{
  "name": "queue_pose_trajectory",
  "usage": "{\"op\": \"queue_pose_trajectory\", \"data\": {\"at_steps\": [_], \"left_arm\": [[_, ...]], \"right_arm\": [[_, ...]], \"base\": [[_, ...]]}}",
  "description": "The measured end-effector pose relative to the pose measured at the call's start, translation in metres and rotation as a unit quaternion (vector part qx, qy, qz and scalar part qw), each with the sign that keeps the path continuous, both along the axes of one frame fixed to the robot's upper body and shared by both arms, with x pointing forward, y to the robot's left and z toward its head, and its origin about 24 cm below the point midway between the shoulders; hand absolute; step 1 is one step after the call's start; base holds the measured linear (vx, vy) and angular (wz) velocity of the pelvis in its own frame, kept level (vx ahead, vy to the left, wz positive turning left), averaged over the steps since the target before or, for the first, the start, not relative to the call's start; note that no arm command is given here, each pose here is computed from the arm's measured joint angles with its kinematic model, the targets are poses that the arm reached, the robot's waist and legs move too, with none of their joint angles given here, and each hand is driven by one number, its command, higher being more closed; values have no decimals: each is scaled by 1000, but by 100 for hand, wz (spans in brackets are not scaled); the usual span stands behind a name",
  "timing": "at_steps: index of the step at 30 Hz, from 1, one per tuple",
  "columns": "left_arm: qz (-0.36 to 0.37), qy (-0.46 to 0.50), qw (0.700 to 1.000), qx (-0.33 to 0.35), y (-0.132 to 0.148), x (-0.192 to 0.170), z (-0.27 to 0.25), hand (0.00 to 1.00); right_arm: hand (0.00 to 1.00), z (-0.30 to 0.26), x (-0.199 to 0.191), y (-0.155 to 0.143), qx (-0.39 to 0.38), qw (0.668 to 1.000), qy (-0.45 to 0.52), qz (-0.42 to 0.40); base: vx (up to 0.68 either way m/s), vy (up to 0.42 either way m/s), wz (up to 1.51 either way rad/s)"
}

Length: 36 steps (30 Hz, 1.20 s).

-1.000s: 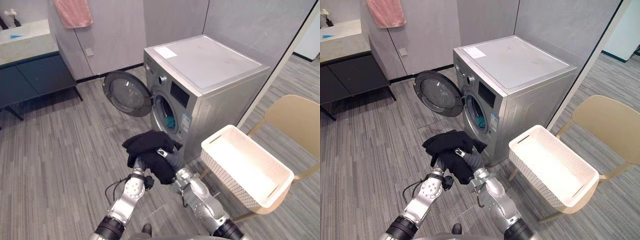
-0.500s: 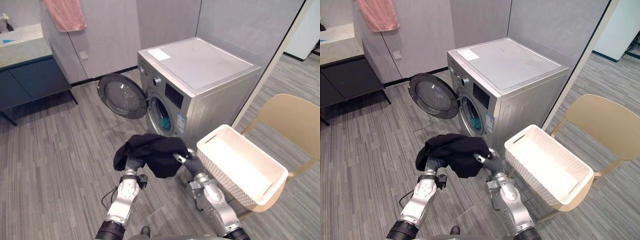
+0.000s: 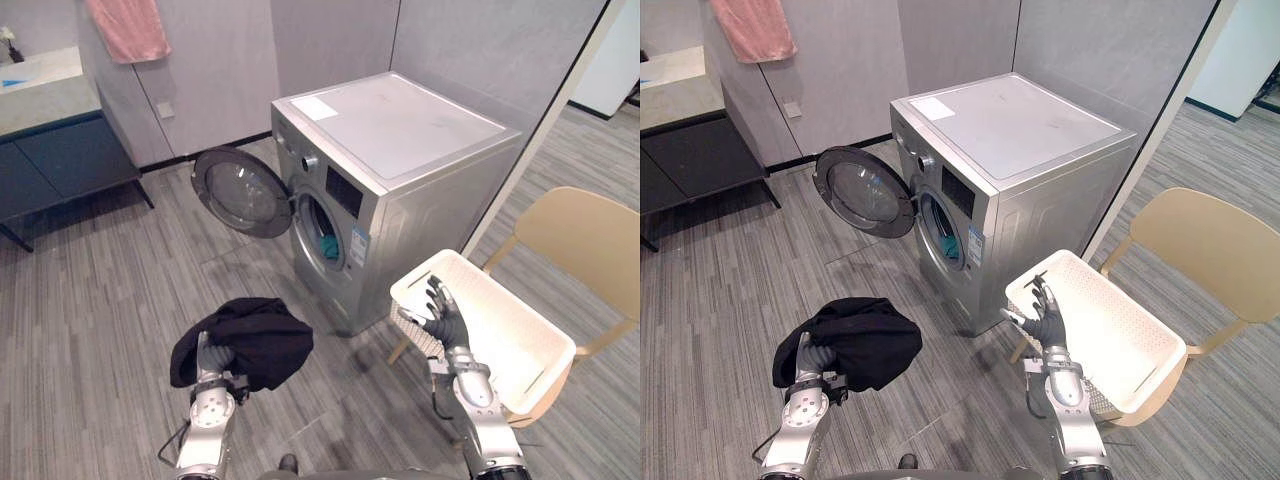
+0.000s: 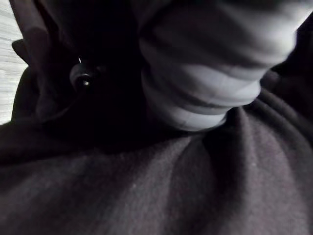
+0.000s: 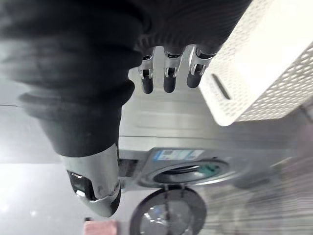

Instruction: Pick up the laundry basket with both hands and put the clothes into the washing machine.

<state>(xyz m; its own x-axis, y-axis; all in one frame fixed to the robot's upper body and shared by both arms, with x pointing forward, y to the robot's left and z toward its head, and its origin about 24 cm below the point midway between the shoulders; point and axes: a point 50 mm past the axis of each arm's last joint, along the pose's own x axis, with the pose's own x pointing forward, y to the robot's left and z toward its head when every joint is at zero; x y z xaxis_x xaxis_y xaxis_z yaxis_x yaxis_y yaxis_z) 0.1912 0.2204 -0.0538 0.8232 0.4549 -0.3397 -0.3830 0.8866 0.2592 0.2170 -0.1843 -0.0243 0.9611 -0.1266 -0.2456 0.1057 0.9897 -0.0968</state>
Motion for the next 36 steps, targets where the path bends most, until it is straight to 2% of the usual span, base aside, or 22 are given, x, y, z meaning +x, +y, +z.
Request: {"op": "queue_pose_trajectory", "data": {"at_steps": [5, 13, 15, 22, 26, 28, 32, 36], "left_arm": [[34, 60, 998, -4, 17, -18, -22, 100], [27, 95, 995, -22, 13, -21, -36, 100], [32, 117, 992, -16, 19, -29, -42, 100], [31, 190, 981, -32, 20, -72, -63, 100], [26, 179, 983, -14, 28, -64, -57, 100], [23, 180, 983, -16, 27, -63, -57, 100], [8, 150, 988, -17, 23, -39, -49, 100], [-2, 148, 989, -14, 22, -39, -48, 100]], "right_arm": [[0, -50, -22, -9, -36, 991, 128, 1], [0, -92, -55, -36, -80, 960, 267, -27], [0, -97, -55, -33, -86, 954, 287, -26], [0, -100, -57, -40, -99, 948, 300, -49], [0, -107, -72, -32, -85, 943, 317, -47], [0, -105, -69, -32, -82, 946, 309, -49], [0, -102, -67, -31, -83, 949, 299, -45], [0, -99, -68, -30, -84, 953, 289, -44]], "base": [[48, -29, 14], [-11, 60, 84], [128, 98, 62], [136, 98, 42], [250, 42, 71], [240, -23, 28], [377, -108, 51], [560, -231, 36]]}}
